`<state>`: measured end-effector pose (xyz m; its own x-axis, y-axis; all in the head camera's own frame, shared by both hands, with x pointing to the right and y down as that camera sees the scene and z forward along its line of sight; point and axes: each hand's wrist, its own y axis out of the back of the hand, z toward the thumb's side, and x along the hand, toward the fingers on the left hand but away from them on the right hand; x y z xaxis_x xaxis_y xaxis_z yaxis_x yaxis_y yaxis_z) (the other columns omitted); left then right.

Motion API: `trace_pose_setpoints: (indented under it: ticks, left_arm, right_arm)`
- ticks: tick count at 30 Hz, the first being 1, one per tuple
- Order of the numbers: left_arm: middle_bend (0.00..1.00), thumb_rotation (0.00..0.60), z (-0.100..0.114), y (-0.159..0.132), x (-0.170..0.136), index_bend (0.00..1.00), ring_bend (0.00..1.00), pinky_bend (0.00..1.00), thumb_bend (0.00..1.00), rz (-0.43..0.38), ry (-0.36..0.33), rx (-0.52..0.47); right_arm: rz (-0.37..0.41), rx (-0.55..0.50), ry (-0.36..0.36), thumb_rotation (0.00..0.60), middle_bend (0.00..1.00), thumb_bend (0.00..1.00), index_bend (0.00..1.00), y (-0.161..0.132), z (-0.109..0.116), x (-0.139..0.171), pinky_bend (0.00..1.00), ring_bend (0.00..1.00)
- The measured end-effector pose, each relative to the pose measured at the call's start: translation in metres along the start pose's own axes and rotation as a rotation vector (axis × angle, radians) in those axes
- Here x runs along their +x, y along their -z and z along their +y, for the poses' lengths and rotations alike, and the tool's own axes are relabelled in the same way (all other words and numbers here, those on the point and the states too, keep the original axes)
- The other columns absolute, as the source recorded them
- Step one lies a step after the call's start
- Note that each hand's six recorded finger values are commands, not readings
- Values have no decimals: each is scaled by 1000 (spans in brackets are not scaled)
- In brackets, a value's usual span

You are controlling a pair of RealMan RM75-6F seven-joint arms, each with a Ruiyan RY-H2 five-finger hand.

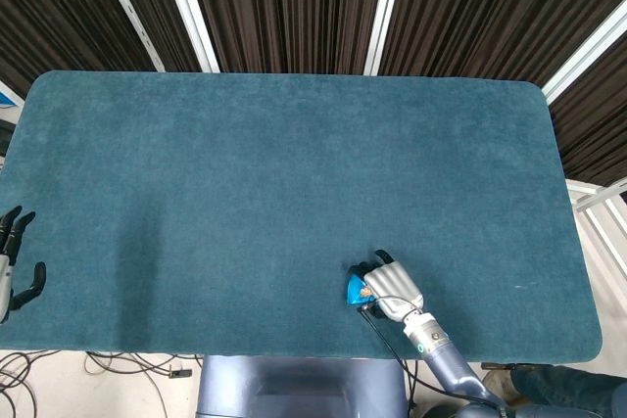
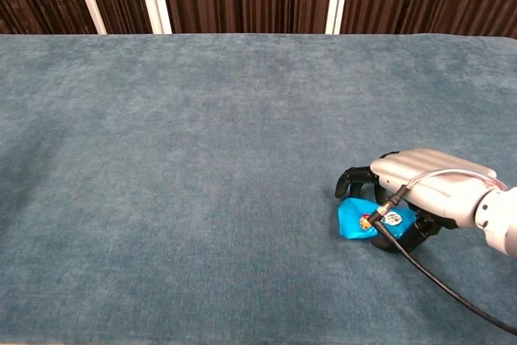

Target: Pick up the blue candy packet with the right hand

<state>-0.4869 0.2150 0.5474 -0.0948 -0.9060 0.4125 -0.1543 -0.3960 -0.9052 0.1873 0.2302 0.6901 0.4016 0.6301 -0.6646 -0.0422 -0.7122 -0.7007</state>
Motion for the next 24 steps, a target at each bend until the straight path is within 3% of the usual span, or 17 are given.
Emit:
trace_pose_setpoints:
  ticks: [9, 15, 18, 24]
  left_arm:
    - [0, 600, 0, 0, 0, 89, 7, 0, 495, 6, 6, -7]
    - [0, 600, 0, 0, -1, 91, 7, 0, 495, 5, 7, -9]
    - [0, 600, 1, 0, -1, 91, 7, 0, 495, 6, 6, -12]
    - [0, 600, 1, -1, -1, 91, 7, 0, 495, 6, 6, -17]
  right_arm:
    - [8, -24, 36, 600, 556, 437, 358, -3, 10, -3, 230, 607]
    - [34, -59, 58, 600, 556, 437, 358, -10, 30, -8, 230, 607]
    - [49, -133, 65, 600, 556, 438, 359, -14, 47, -12, 230, 607]
    - [78, -378, 100, 600, 556, 452, 389, -16, 93, -21, 231, 607]
